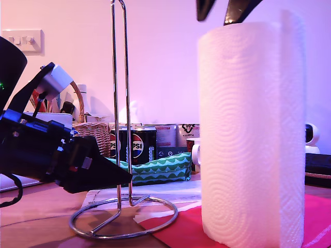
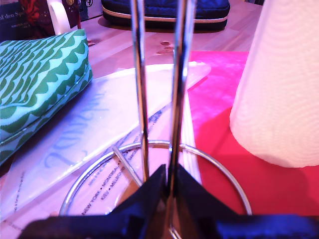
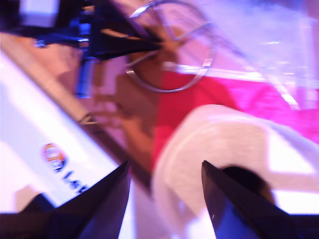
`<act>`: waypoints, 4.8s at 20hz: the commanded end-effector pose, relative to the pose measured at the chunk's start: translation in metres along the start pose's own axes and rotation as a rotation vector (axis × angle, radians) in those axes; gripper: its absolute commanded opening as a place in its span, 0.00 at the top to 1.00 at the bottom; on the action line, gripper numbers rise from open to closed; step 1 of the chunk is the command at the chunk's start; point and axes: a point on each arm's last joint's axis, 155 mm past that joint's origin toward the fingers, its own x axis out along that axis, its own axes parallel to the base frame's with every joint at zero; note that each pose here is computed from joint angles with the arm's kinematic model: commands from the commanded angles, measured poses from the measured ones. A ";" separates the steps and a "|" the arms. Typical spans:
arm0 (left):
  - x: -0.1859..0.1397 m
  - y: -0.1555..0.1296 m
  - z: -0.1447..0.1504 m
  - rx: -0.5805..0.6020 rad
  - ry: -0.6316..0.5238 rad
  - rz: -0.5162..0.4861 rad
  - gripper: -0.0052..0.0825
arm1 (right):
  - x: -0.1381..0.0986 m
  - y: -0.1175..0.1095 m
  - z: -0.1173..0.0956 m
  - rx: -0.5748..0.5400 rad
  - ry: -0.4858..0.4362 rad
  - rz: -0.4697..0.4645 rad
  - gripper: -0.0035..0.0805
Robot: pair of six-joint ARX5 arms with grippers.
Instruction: Insert the paper towel roll into the metallic stand.
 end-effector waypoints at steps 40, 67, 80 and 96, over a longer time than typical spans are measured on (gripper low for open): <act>0.001 -0.001 -0.007 -0.009 0.022 -0.003 0.97 | 0.033 -0.026 -0.037 -0.049 0.143 -0.181 0.67; -0.040 0.026 0.022 0.296 0.092 0.204 0.97 | -0.143 -0.015 -0.024 -0.048 -0.462 -0.189 0.97; -0.044 0.051 0.033 0.505 0.176 0.412 0.97 | -0.166 0.011 -0.039 -0.061 -0.547 -0.047 0.97; -0.042 0.059 0.041 0.506 0.295 0.420 0.97 | -0.203 -0.006 -0.065 -0.032 -0.685 -0.152 0.97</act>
